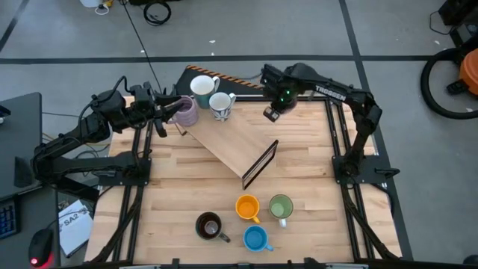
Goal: Place coffee mugs
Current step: Put the purple patterned mug on the shelf
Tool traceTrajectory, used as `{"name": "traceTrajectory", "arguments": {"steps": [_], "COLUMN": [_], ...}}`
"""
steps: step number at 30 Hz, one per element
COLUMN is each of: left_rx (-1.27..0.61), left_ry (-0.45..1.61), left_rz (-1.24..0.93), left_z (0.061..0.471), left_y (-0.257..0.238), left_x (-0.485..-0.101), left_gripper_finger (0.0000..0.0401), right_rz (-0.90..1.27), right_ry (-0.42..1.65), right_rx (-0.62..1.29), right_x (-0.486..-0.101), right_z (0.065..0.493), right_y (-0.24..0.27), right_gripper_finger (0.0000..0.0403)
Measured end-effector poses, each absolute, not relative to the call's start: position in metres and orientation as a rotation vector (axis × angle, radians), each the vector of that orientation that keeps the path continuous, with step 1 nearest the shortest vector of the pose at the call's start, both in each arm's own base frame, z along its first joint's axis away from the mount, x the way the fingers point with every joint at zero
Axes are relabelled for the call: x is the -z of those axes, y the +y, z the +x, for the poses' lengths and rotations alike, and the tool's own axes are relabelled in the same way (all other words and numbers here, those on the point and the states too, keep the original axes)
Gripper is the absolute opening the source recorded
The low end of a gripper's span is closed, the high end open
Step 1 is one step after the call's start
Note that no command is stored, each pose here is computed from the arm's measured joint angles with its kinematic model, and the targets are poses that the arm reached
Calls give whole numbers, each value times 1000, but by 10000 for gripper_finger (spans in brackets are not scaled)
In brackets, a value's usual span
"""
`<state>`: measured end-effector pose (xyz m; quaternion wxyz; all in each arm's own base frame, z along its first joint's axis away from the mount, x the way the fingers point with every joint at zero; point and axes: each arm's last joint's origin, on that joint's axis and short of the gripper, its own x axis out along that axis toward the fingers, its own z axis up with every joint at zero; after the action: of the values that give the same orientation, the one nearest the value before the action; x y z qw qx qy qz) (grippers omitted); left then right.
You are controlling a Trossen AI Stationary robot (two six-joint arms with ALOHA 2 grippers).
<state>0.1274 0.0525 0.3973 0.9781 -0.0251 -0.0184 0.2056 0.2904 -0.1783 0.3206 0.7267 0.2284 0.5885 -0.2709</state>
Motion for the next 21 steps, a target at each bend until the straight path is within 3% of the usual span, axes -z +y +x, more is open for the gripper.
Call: {"name": "traceTrajectory", "arguments": {"steps": [11,21], "left_rx": [-414,-414], "left_ry": [-39,-39], "left_rz": [-60,-60], "left_z": [127,127], "left_y": [53,53], "left_x": [-397,-397], "left_gripper_finger": [133,133], "right_rz": [734,722], "right_ry": [1035,884], "right_rx": [556,413], "right_x": [-388,-401], "right_z": [306,339], "right_y": [-145,-98], "right_gripper_finger": [29,29]}}
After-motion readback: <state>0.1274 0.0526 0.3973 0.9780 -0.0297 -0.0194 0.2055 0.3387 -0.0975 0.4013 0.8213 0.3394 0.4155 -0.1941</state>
